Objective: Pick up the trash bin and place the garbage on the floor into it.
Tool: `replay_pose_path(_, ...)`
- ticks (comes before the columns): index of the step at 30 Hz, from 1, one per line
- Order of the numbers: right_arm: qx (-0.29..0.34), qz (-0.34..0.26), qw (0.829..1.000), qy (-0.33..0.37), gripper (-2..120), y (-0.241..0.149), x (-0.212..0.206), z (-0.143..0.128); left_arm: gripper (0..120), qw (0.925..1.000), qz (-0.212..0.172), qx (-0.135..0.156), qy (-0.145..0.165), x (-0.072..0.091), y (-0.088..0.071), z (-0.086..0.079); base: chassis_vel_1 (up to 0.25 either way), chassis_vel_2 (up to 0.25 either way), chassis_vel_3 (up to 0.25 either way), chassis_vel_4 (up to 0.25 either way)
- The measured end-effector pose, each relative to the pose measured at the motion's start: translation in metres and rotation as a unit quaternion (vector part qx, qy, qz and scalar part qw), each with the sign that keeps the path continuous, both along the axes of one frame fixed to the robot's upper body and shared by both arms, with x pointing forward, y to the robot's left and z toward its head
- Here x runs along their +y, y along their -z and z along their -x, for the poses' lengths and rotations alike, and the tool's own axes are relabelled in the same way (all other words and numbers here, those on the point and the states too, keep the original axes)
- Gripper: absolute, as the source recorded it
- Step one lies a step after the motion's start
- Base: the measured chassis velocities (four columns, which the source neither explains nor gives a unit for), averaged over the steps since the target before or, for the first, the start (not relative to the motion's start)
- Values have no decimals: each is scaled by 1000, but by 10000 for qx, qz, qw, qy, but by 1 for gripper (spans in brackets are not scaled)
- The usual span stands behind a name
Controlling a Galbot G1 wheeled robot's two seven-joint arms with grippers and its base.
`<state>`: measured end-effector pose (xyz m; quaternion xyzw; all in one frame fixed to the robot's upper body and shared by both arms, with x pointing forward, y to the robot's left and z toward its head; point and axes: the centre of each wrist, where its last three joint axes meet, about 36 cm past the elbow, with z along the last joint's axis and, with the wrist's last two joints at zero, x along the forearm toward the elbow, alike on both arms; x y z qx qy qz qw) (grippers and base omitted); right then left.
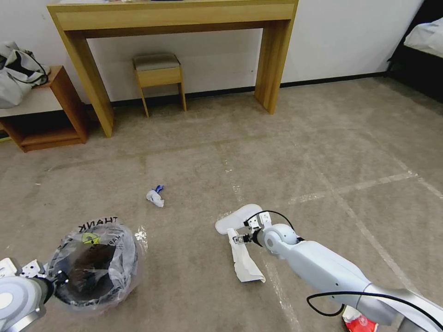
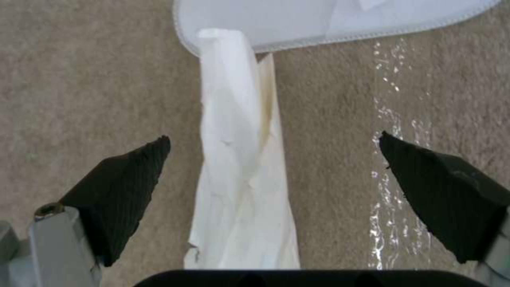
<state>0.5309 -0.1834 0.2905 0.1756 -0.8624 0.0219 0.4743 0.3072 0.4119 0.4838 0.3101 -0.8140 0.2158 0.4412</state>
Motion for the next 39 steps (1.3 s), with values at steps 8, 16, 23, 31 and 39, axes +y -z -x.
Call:
replay_pose_path(8,203,-112,9997,123,100,16,-1,-1,0,10000,4,-7,-4,0,1,-1,0,0,0,0)
replay_pose_path(16,400,-209,9989,131,100,36,7,-1,0,10000,-3,-6,-13,1,2,-1,0,0,0,0)
replay_pose_path(23,468,-261,9985,133,100,41,12,0,0,10000,-2,2,-4,0,4,-2,0,0,0,0)
replay_pose_path(31,495,-302,9982,169,80,47,12,0,0,10000,-33,-8,5,2,3,-5,0,0,0,0)
replay_pose_path(39,456,-365,9981,191,52,51,19,1,0,10000,-21,-29,11,1,5,-9,0,0,0,0)
